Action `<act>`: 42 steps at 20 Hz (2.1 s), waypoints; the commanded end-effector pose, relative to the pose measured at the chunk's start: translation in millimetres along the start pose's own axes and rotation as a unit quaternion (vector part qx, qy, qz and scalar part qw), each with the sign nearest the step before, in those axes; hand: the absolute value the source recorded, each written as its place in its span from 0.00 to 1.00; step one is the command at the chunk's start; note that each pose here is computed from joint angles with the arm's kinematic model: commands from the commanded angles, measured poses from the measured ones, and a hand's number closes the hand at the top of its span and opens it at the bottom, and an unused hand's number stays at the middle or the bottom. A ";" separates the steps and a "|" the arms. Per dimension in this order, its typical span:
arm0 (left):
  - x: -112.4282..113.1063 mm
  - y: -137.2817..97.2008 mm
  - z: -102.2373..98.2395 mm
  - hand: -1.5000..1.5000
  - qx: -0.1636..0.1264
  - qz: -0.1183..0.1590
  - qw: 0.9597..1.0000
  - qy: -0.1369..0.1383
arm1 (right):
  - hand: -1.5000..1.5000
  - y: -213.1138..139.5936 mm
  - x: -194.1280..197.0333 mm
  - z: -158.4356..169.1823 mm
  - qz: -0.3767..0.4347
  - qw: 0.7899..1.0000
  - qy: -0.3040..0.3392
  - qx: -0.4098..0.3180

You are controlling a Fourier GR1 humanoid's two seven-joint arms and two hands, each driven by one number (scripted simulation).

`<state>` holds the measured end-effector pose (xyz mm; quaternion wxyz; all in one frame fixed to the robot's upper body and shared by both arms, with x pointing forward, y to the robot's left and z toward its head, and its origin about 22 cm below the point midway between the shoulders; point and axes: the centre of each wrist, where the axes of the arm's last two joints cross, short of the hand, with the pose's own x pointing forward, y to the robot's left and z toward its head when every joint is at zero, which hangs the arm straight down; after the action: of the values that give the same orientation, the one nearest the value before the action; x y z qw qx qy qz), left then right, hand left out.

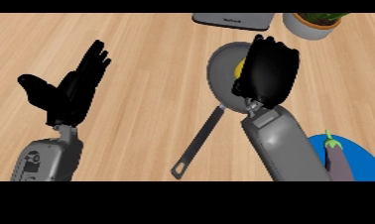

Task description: Pick the lemon from the plate and place it in the pan

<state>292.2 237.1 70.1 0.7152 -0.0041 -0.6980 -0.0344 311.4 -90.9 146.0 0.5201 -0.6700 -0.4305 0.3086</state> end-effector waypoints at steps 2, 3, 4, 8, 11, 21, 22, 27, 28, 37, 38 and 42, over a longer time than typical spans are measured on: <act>2.9 -9.9 -6.1 0.50 -0.008 -0.002 1.000 -0.005 | 1.00 -35.3 41.3 -12.5 -0.011 0.994 0.100 -0.041; 2.2 -12.7 -7.2 0.50 -0.018 0.000 1.000 0.000 | 1.00 -40.6 46.3 -16.5 -0.014 0.992 0.113 -0.053; 8.1 -3.7 -7.5 0.50 -0.014 -0.004 1.000 -0.005 | 1.00 -43.0 49.8 -22.6 -0.020 0.991 0.124 -0.050; 4.7 -7.8 -10.8 0.50 0.000 -0.002 1.000 -0.003 | 1.00 -42.7 66.7 -29.9 -0.030 0.985 0.158 -0.067; 7.0 -14.0 -12.3 0.50 0.007 0.004 1.000 -0.005 | 1.00 -40.9 75.5 -39.0 -0.040 0.983 0.169 -0.065; -3.6 21.3 1.4 0.50 0.054 0.001 0.998 0.010 | 1.00 17.0 60.2 -44.5 -0.079 0.980 0.173 -0.054; -1.7 19.6 -2.5 0.50 0.044 0.012 0.999 0.011 | 1.00 21.3 60.7 -53.4 -0.085 0.979 0.177 -0.046; -19.6 26.4 8.7 0.50 0.046 -0.001 0.999 0.015 | 1.00 64.8 44.9 -48.3 -0.114 0.983 0.144 -0.026; -10.1 21.6 10.7 0.50 0.054 0.004 0.998 0.014 | 1.00 79.7 32.1 -55.9 -0.125 0.982 0.136 -0.027; -16.8 30.4 5.2 0.50 0.054 0.002 0.998 0.008 | 1.00 133.2 4.0 -58.6 -0.144 0.960 0.237 0.040; -14.5 15.5 6.7 0.50 0.052 0.004 0.999 0.011 | 0.00 136.3 2.6 -61.9 -0.149 0.953 0.255 0.062; -6.8 19.5 1.3 0.50 0.058 0.006 0.998 0.000 | 0.00 149.5 5.6 -57.9 -0.168 0.949 0.248 0.101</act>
<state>284.5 263.0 61.0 0.7190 0.0306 -0.6943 0.0069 401.5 -127.3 30.5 0.6730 -0.6103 -0.3908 0.1478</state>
